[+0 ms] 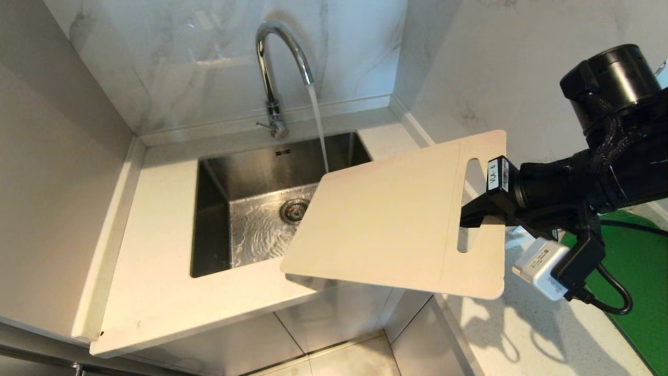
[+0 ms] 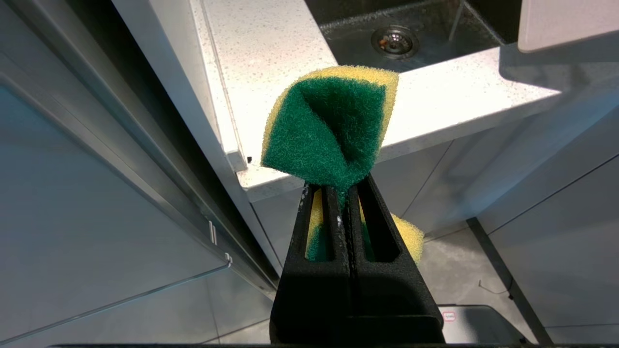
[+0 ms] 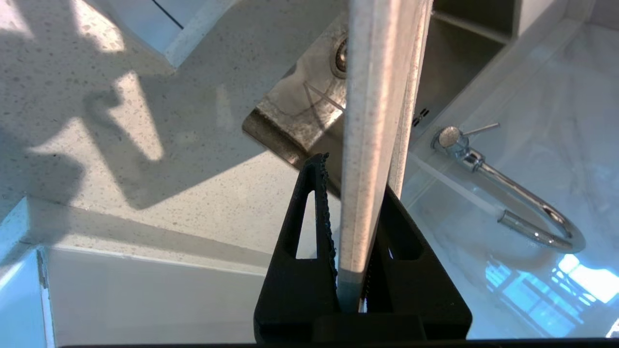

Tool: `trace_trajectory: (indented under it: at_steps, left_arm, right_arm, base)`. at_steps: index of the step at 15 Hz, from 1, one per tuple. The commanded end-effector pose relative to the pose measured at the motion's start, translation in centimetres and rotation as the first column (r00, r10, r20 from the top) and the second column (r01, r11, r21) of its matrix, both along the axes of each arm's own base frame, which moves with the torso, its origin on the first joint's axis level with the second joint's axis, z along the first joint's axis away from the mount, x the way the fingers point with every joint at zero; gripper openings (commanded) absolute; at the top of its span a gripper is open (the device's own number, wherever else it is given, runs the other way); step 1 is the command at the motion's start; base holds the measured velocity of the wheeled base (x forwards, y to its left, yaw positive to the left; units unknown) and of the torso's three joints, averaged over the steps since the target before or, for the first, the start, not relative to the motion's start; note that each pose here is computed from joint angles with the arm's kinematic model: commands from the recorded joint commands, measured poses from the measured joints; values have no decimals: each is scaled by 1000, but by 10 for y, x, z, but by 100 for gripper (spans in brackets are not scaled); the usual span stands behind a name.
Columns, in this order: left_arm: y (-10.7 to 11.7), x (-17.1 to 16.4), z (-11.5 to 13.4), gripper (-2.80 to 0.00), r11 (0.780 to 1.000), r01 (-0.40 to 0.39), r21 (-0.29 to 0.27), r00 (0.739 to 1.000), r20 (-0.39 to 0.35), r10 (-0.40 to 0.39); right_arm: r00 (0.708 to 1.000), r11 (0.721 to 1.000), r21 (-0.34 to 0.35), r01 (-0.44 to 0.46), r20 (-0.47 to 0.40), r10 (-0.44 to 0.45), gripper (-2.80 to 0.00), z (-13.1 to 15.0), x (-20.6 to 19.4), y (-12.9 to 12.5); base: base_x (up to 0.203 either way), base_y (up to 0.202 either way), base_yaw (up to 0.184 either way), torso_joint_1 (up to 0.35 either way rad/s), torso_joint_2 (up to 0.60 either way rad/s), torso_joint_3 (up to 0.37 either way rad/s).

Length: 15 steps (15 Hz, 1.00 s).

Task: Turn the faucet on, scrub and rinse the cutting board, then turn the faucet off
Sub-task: Pick up the cutting board

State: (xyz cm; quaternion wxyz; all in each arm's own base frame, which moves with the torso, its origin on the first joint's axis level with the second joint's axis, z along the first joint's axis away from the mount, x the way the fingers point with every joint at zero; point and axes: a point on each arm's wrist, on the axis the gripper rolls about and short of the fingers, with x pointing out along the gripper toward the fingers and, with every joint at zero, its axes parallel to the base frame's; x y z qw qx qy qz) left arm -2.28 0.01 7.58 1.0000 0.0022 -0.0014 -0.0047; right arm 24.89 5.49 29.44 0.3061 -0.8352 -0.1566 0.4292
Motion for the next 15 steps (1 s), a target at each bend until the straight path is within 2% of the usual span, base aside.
trace_trajectory:
  at_steps: [1,7,10,15]
  left_arm:
    - [0,0,0,-280,1000,0,0,1000,2,0]
    - [0,0,0,-280,1000,0,0,1000,2,0]
    - [0,0,0,-280,1000,0,0,1000,2,0]
    - [0,0,0,-280,1000,0,0,1000,2,0]
  right_arm:
    - [1000,1000,-7,-8,25,8,-280,8,0,-2]
    - [998,997,-63,-47,40,49,-280,17,-2,-5]
    - [991,994,-89,-69,112,79,-280,30,-2,-7]
    - [994,994,-78,-71,78,77,-280,31,-4,-11]
  base:
    - [0,0,0,0,0,0]
    - [0,0,0,0,0,0]
    - [0,0,0,0,0,0]
    - [0,0,0,0,0,0]
